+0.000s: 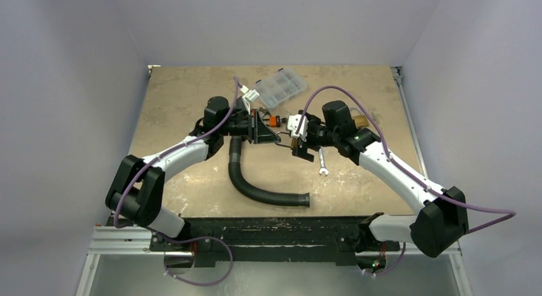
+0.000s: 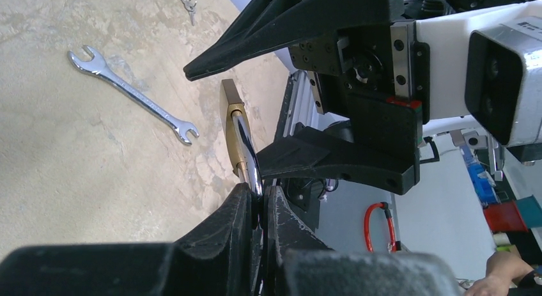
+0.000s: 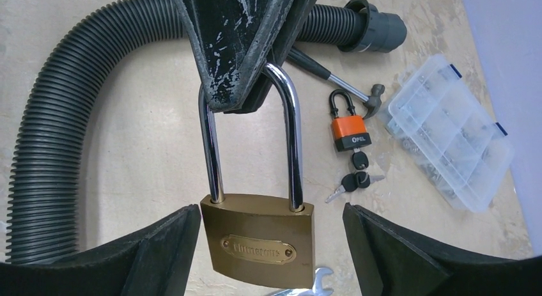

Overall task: Lock with the key
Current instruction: Place the lock at the center of the board.

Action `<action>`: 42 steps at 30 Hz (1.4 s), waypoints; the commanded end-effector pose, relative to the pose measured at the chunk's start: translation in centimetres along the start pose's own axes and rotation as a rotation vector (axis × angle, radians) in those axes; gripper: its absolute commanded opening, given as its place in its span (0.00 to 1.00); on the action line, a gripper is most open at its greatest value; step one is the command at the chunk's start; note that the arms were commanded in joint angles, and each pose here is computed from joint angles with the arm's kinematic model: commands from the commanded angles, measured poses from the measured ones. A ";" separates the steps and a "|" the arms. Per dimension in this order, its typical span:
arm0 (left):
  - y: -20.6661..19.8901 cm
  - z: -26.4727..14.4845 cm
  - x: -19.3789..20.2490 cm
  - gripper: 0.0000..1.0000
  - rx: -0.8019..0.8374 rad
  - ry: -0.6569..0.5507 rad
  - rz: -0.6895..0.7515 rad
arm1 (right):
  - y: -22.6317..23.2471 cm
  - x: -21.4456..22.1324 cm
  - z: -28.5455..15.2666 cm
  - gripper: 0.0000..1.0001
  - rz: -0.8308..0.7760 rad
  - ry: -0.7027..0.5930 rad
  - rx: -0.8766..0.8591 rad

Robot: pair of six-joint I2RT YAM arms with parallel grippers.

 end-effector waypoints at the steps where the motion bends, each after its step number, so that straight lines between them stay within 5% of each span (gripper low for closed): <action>1: -2.7 0.0 -2.8 0.00 0.079 -0.060 0.112 | -0.2 -0.5 0.2 0.90 0.004 -0.022 0.020; 8: -2.8 0.0 -2.7 0.00 0.088 -0.059 0.097 | -0.9 0.0 0.3 0.83 -0.008 0.000 0.067; 16: -2.4 0.0 -2.5 0.00 0.087 -0.054 0.095 | -1.9 -0.6 0.0 0.60 0.024 -0.020 0.119; 19: -2.0 -0.3 -2.7 0.25 0.072 -0.053 0.105 | -1.9 0.2 -0.5 0.58 0.022 0.009 0.112; 23: -1.9 -0.7 -3.1 0.43 0.060 -0.062 0.120 | -2.7 1.9 -2.2 0.44 0.067 0.018 0.111; 28: -2.1 -1.1 -3.2 0.60 0.057 -0.060 0.147 | -2.9 6.8 -4.9 0.42 0.076 0.128 0.074; 42: -2.5 -1.5 -3.0 0.63 0.048 -0.052 0.186 | -5.0 22.4 -9.8 0.39 0.198 0.432 -0.013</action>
Point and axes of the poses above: each gripper's point midway between its finger pads, its own z axis out along the fingers, its own y axis along the line the jaws close on, x = y × z, the point moved 1 cm from there along -z, back along the fingers, and after that the axes turned 3 degrees about -z, right-handed, at the moved point
